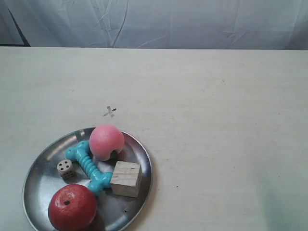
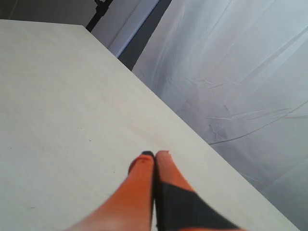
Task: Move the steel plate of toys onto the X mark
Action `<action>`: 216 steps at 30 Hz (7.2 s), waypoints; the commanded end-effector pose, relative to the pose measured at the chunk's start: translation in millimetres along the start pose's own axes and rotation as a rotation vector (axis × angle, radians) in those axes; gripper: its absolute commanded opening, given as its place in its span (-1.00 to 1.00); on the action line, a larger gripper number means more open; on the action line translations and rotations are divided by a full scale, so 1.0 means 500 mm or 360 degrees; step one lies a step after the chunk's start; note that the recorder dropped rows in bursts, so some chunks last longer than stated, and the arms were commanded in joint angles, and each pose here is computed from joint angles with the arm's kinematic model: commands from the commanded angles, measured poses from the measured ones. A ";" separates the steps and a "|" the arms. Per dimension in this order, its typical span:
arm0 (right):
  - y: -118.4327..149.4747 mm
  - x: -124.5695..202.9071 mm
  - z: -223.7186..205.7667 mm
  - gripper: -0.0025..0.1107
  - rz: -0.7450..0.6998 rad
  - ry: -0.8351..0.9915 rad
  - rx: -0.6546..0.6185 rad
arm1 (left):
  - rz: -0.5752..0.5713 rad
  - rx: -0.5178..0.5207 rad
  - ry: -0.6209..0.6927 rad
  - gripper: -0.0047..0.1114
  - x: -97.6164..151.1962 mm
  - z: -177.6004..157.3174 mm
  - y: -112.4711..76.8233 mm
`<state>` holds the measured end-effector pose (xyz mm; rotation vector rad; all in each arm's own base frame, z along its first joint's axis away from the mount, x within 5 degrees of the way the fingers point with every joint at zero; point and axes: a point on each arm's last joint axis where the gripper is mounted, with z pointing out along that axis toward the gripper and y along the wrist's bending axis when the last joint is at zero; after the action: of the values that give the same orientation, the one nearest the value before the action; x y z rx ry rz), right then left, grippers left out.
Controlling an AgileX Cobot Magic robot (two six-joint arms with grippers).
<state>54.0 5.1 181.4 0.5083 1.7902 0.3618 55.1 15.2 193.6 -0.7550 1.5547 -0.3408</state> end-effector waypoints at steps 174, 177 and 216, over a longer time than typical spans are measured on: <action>0.325 0.183 0.520 -0.97 -0.0325 0.2074 -0.0409 | 0.0064 -0.0220 0.2186 -0.92 0.121 0.378 -0.055; 0.353 0.146 0.551 -0.97 -0.0432 0.1984 -0.0358 | 0.0091 -0.0146 0.2045 -0.92 0.086 0.431 -0.088; 0.305 0.082 0.715 -0.54 -0.0385 0.2082 -0.0108 | 0.0411 0.0014 0.2048 -0.23 0.160 0.633 -0.124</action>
<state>410.6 163.7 111.3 -0.0717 3.0465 0.7056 378.5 -12.7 116.0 -0.2690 2.8341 -0.7177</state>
